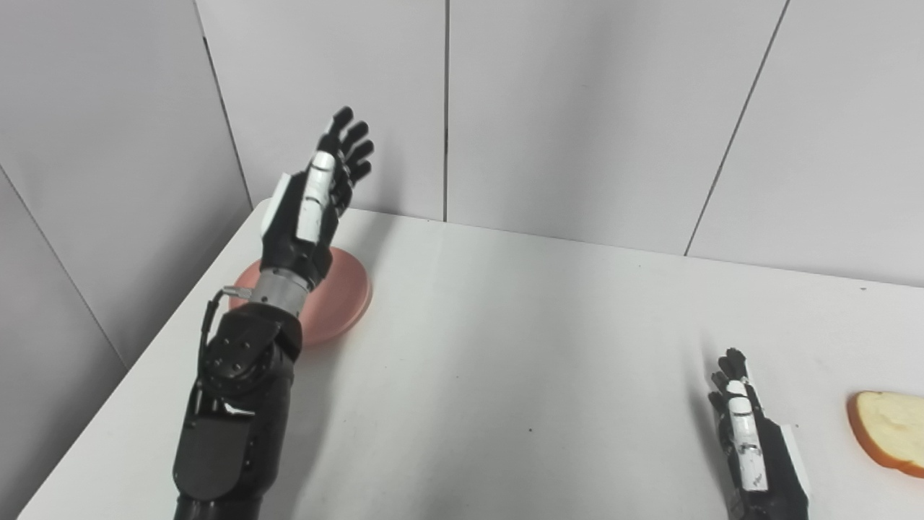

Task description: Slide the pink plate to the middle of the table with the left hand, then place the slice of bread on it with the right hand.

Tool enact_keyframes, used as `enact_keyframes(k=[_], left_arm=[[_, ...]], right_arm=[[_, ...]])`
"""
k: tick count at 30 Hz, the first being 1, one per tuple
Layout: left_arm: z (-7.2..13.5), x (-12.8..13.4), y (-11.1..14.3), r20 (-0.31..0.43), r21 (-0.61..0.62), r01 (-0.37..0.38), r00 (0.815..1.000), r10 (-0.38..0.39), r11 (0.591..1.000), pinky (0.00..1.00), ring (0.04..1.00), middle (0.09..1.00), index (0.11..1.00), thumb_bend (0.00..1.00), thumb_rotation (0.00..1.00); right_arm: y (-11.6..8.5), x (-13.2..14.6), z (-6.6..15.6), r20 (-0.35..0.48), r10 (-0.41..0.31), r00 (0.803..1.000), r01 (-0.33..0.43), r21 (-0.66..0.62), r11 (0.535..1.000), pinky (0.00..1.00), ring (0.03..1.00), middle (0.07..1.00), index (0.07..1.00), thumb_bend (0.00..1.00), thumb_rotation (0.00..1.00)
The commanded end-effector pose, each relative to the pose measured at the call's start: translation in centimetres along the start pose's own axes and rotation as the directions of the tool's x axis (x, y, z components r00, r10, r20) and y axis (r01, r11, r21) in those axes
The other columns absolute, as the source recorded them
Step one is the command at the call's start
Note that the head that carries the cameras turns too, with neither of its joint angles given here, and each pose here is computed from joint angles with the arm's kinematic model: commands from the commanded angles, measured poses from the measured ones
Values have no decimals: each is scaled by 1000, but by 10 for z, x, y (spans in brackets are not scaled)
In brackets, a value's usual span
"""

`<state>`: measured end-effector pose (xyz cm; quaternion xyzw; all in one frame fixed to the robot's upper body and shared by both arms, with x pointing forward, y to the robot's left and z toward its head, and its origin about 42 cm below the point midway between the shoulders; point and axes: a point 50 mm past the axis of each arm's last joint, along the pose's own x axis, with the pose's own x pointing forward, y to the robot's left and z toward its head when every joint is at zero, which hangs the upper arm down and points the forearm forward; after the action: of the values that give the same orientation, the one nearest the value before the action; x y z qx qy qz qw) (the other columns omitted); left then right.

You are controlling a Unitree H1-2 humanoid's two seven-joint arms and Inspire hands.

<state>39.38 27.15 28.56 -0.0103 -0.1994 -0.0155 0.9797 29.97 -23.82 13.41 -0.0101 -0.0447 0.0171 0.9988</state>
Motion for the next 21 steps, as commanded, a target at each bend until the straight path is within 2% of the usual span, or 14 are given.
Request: enact_keyframes(k=[1,9,15,21], left_arm=[[20,18,16,67,26,-25,997,23,999,972,956,954,951,591,1000],[18,37,60,42,36,-128,991,127,991,924,944,943,938,571,1000],[10,41,86,8,18,-205,979,205,979,893,925,923,920,563,1000],[1,42,111,-12,41,-247,969,248,968,915,933,929,921,581,1000]], right_arm=[[2,2,9,21,2,1000,-3,7,1000,1000,1000,1000,1000,48,1000],[2,0,7,31,3,1000,-4,15,1000,1000,1000,1000,1000,48,1000],[3,-1,9,16,-19,1000,19,7,1000,1000,1000,1000,1000,61,1000],[3,-1,10,15,-7,1000,7,4,1000,1000,1000,1000,1000,55,1000]])
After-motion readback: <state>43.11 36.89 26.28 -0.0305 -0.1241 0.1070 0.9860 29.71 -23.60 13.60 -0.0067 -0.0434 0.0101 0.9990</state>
